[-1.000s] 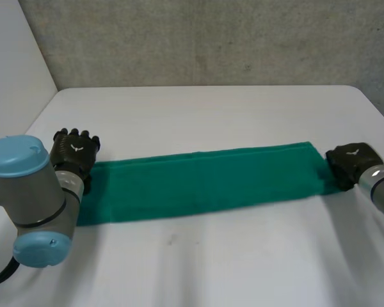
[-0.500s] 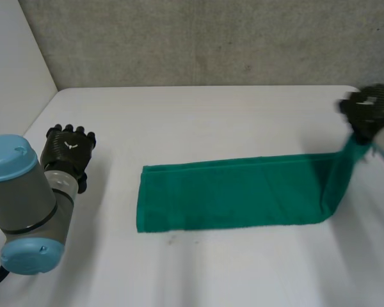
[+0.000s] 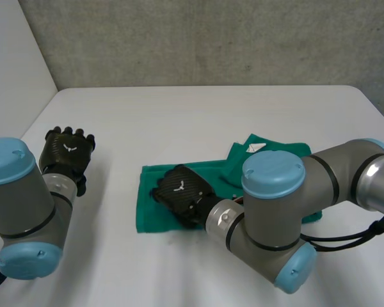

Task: Fold the towel.

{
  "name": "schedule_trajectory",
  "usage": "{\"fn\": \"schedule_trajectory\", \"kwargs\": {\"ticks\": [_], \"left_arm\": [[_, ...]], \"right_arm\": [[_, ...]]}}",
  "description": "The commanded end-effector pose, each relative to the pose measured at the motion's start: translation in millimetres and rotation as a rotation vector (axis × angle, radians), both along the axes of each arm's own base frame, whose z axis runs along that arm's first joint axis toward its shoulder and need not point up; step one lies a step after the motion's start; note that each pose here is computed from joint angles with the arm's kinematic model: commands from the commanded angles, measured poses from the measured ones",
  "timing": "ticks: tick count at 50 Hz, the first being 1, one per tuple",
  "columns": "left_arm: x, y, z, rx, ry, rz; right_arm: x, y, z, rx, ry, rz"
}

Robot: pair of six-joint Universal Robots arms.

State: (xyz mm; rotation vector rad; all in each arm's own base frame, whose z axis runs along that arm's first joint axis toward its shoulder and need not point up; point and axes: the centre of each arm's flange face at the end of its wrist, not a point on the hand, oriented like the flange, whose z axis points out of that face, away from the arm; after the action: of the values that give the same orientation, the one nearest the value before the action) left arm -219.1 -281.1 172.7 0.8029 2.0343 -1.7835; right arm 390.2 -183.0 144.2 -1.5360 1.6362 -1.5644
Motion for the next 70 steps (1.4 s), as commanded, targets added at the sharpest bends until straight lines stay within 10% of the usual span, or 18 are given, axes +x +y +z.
{"fn": "schedule_trajectory", "kwargs": {"ticks": [1,6,18,49,70], "left_arm": [[-3.6,2.4,0.7,-0.002,0.002,-0.014],[-16.2,9.8,4.4,-0.015,0.005,-0.056],[-20.8,14.6,-2.8,-0.008,0.002,-0.072],[-20.2,14.5,-3.7,-0.005,0.0,-0.07],[-23.0,23.7,3.7,-0.02,0.015,-0.089]], "right_arm": [[-25.5,-41.9,38.7,-0.09,-0.049,-0.311],[-70.6,-94.2,71.4,-0.056,-0.192,-0.56],[-80.3,-121.2,18.9,0.29,-0.187,-0.677],[-49.6,-146.7,12.7,0.342,-0.309,-0.61],[30.4,-4.8,-4.8,0.45,-0.164,-0.149]]}}
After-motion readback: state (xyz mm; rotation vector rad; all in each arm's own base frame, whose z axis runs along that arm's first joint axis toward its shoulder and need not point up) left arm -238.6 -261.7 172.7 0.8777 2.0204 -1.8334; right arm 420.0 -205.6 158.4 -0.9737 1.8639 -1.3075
